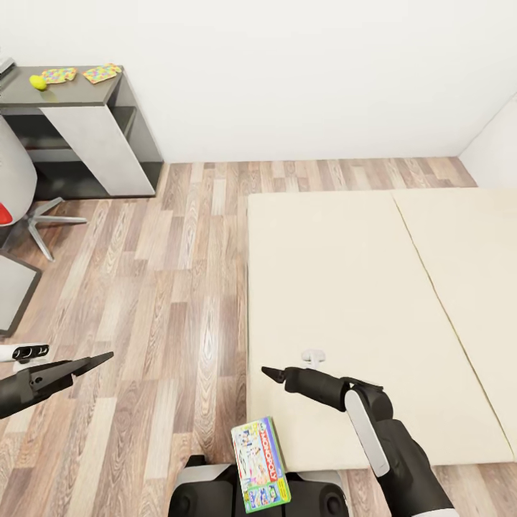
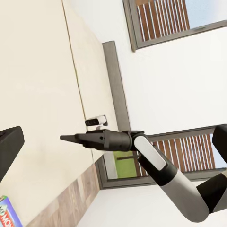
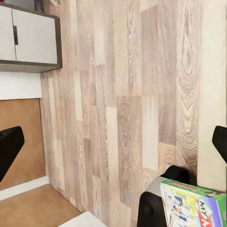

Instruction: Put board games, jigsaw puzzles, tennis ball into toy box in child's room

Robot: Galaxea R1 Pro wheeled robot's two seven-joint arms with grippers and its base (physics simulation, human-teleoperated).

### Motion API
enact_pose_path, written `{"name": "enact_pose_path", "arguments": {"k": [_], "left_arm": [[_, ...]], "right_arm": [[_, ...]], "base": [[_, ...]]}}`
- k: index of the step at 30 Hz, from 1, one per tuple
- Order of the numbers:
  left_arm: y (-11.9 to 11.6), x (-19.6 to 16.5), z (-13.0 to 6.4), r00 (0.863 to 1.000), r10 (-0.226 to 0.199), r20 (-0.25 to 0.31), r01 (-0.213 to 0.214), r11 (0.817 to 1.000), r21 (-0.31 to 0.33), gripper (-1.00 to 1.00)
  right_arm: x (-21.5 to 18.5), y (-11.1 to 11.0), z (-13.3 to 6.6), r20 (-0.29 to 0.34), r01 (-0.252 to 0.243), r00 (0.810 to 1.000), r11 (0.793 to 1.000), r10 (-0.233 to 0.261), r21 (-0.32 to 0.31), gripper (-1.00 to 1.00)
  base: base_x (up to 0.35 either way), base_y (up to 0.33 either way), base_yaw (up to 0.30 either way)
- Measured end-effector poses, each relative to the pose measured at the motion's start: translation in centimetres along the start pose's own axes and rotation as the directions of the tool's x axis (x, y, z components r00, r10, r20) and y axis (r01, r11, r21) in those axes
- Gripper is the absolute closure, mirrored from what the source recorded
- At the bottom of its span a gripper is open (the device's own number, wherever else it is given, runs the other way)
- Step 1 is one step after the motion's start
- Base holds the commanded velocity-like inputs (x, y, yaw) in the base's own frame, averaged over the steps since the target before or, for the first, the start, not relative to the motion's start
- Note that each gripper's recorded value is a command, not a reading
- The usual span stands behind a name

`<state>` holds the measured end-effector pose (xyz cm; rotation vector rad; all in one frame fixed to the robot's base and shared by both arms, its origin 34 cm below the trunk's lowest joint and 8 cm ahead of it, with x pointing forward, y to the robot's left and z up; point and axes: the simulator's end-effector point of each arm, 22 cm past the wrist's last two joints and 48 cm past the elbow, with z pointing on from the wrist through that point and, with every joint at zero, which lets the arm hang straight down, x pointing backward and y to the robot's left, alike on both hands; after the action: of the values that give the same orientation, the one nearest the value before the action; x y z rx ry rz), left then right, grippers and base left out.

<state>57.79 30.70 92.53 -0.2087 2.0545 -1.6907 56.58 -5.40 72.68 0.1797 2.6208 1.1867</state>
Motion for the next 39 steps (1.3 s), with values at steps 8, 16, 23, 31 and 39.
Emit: {"name": "enact_pose_path", "arguments": {"k": [8, 16, 23, 31, 39], "left_arm": [[-0.6, -0.2, 0.0, 1.000, 0.012, 0.004, -0.012, 1.000, 0.006, -1.00], [-1.2, -0.5, -0.1, 1.000, 0.024, 0.007, -0.024, 1.000, 0.012, -1.00], [-1.7, -0.7, -0.1, 0.999, 0.034, 0.010, -0.034, 0.999, 0.017, -1.00], [-2.1, -0.9, -0.2, 0.999, 0.041, 0.016, -0.042, 0.999, 0.020, -1.00], [-2.5, -1.0, -0.4, 0.999, 0.048, 0.021, -0.049, 0.999, 0.023, -1.00]], "right_arm": [[-0.6, 0.2, -0.4, 0.014, 0.005, 1.000, 1.000, -0.005, 0.001, -1.00], [-0.7, 0.3, -0.5, 0.019, 0.007, 1.000, 1.000, -0.007, 0.004, -1.00], [-0.9, 0.5, -0.7, 0.024, 0.011, 1.000, 1.000, -0.011, 0.004, -1.00], [-1.4, 1.0, -1.0, 0.033, 0.020, 0.999, 1.000, -0.020, 0.001, -1.00], [-2.0, 1.1, -1.5, 0.049, 0.023, 0.999, 1.000, -0.023, 0.004, -1.00]], "base": [[0.000, 0.000, 0.000], [0.000, 0.000, 0.000], [0.000, 0.000, 0.000], [0.000, 0.000, 0.000], [0.000, 0.000, 0.000]]}}
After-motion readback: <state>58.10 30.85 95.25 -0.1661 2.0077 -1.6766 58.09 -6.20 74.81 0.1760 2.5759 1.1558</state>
